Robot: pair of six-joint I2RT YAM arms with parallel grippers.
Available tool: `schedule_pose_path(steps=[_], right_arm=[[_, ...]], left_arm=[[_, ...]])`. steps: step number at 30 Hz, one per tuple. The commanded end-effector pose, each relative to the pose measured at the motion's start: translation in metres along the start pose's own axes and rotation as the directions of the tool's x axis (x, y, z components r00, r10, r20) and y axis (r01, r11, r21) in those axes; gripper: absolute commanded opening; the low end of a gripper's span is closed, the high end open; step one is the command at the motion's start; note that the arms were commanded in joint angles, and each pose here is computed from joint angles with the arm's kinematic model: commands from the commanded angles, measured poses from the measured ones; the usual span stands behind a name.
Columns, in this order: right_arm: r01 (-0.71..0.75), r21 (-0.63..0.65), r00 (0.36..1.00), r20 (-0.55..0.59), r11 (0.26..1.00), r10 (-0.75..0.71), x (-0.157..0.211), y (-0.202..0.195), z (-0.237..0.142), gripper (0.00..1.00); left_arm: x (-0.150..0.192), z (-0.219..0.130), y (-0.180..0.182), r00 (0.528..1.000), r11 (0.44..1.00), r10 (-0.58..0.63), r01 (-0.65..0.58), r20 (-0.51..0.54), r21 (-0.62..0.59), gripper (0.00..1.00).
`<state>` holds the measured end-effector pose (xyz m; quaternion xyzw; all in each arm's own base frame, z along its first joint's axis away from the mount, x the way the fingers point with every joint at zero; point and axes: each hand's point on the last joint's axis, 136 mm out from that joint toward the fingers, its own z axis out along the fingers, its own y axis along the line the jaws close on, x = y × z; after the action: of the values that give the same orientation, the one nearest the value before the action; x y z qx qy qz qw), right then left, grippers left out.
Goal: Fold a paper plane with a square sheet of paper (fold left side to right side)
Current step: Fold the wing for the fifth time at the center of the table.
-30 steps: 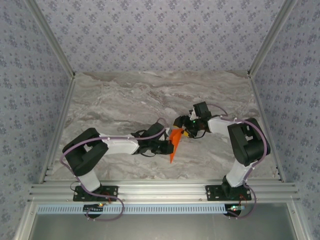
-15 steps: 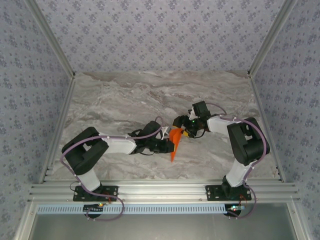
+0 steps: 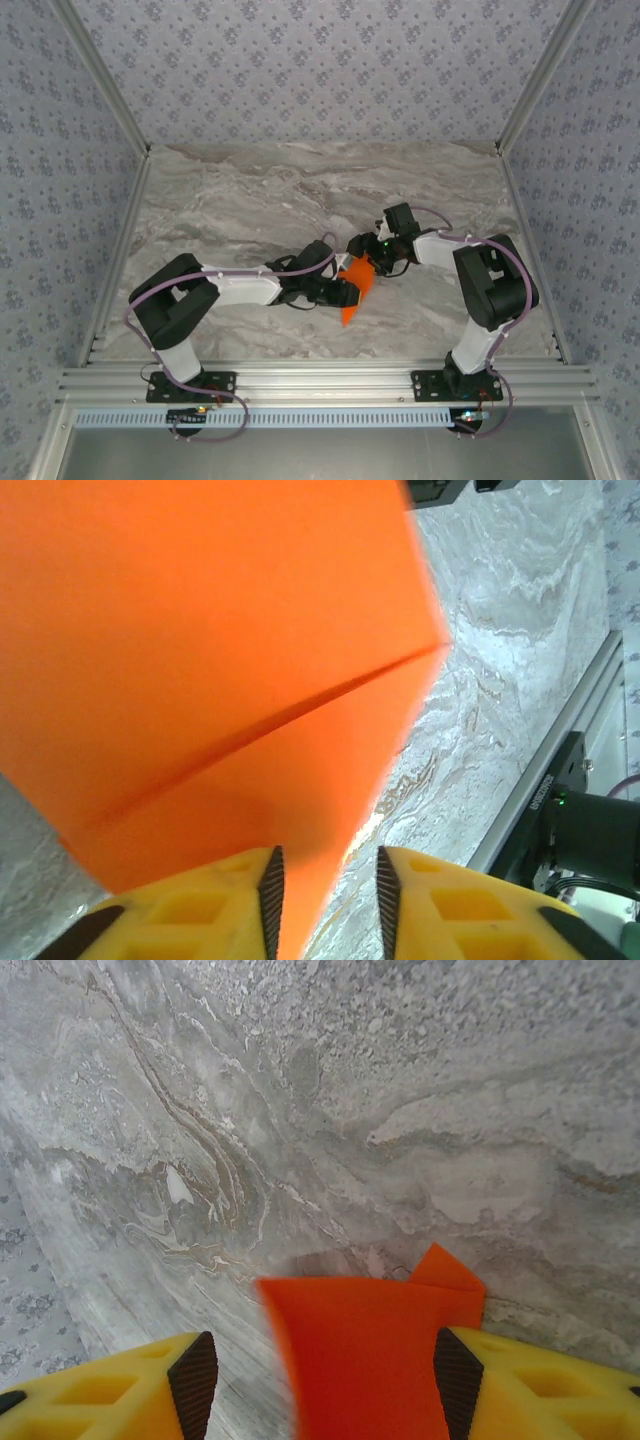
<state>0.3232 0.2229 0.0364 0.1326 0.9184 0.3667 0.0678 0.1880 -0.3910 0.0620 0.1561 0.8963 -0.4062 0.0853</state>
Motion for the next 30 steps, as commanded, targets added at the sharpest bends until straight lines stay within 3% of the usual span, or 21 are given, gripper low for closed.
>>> schedule_pose_path(steps=[1,3,7,14,22,30], right_arm=[[-0.022,0.059,0.999,-0.030,0.998,0.023,0.008,-0.014,0.005,0.62],[-0.020,0.057,0.999,-0.028,0.998,0.022,0.008,-0.013,0.004,0.62],[-0.021,0.059,0.999,-0.028,0.998,0.023,0.008,-0.013,0.004,0.62],[-0.025,0.057,0.999,-0.028,0.998,0.027,0.008,-0.013,0.004,0.63],[-0.025,0.055,0.999,-0.028,0.998,0.027,0.008,-0.013,0.004,0.62],[-0.025,0.055,0.999,-0.031,0.998,0.027,0.008,-0.012,0.005,0.63]], left_arm=[[0.000,-0.001,-0.002,0.998,0.994,0.062,-0.063,-0.007,-0.086,0.37],[0.004,-0.003,0.001,0.996,0.983,0.090,-0.092,-0.016,-0.160,0.45],[0.011,-0.009,0.001,0.984,0.935,0.174,-0.178,-0.040,-0.307,0.51],[0.015,-0.010,-0.001,0.939,0.776,0.322,-0.333,-0.118,-0.535,0.62],[0.014,0.001,0.010,0.913,0.656,0.352,-0.396,-0.205,-0.643,0.64],[0.013,0.010,0.015,0.910,0.633,0.348,-0.406,-0.225,-0.659,0.62]])
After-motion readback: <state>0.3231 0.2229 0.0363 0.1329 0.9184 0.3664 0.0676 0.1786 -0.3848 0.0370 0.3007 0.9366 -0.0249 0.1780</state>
